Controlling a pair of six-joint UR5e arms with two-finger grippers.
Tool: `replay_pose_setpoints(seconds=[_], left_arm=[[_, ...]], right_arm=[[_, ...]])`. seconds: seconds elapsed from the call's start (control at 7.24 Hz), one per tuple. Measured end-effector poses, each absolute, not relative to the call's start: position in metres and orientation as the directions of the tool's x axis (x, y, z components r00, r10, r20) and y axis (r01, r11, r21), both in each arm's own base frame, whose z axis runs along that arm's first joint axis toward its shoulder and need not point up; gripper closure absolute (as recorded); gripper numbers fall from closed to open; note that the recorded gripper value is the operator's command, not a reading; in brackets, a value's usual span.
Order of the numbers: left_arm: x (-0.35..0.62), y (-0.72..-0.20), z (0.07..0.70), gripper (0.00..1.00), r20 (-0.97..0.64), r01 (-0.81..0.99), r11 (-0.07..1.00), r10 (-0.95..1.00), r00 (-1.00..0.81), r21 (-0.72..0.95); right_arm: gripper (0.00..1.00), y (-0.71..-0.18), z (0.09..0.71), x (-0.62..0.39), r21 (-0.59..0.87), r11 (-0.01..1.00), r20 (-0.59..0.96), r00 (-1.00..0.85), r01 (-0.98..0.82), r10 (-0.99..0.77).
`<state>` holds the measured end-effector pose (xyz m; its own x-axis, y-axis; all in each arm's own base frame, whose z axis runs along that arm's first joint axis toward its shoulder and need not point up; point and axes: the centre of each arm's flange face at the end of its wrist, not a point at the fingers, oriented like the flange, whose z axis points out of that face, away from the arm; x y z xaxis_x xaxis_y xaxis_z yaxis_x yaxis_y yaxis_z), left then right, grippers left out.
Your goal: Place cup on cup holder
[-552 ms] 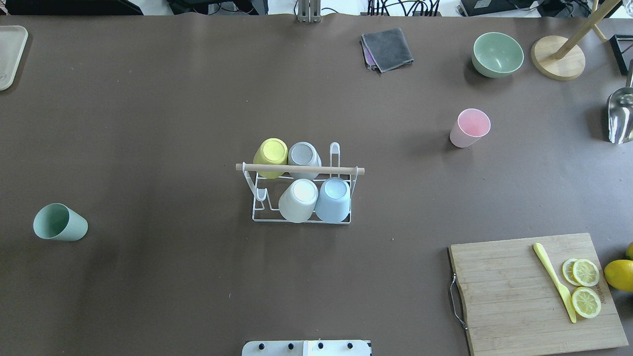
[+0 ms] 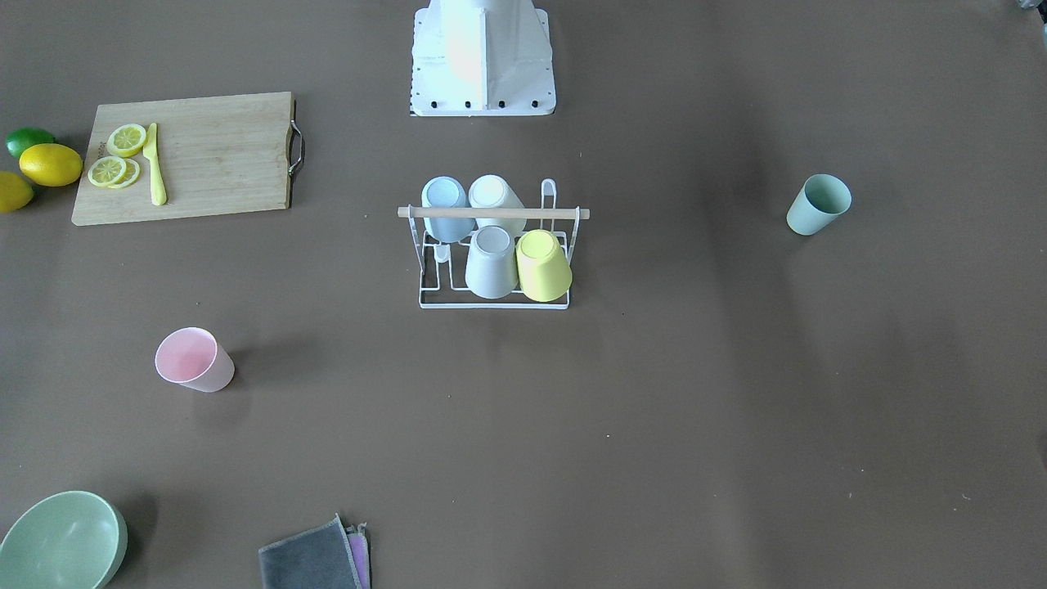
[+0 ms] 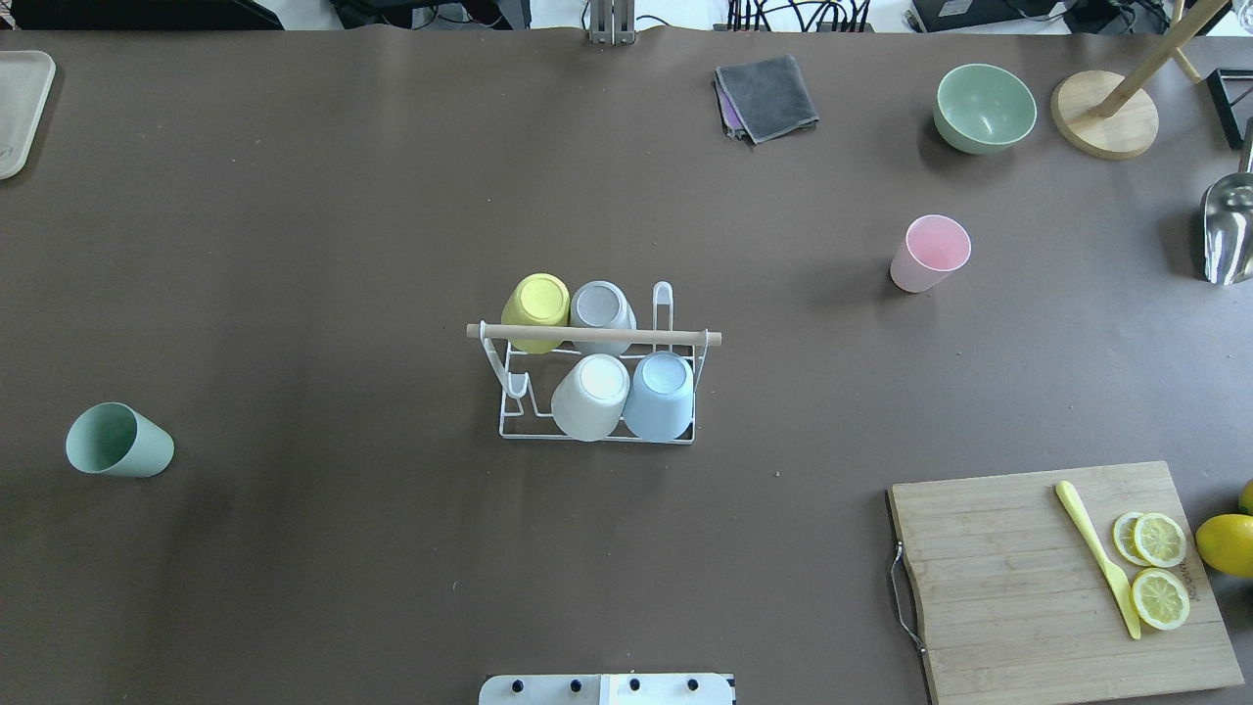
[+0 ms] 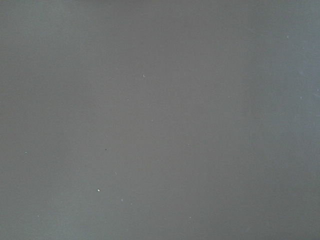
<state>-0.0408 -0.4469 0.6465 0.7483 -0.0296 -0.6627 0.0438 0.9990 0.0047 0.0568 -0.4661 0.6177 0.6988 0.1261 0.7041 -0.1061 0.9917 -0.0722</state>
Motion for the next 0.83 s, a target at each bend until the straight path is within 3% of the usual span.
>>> replay_pose_setpoints(seconds=[0.83], left_arm=[[-0.0409,-0.4469,0.6455,0.02,-0.663,0.044,0.999,-0.029,0.748,0.006]], right_arm=[[0.0,-0.4693,0.6107,0.0558,-0.016,0.996,0.713,0.697,-0.085,0.071]])
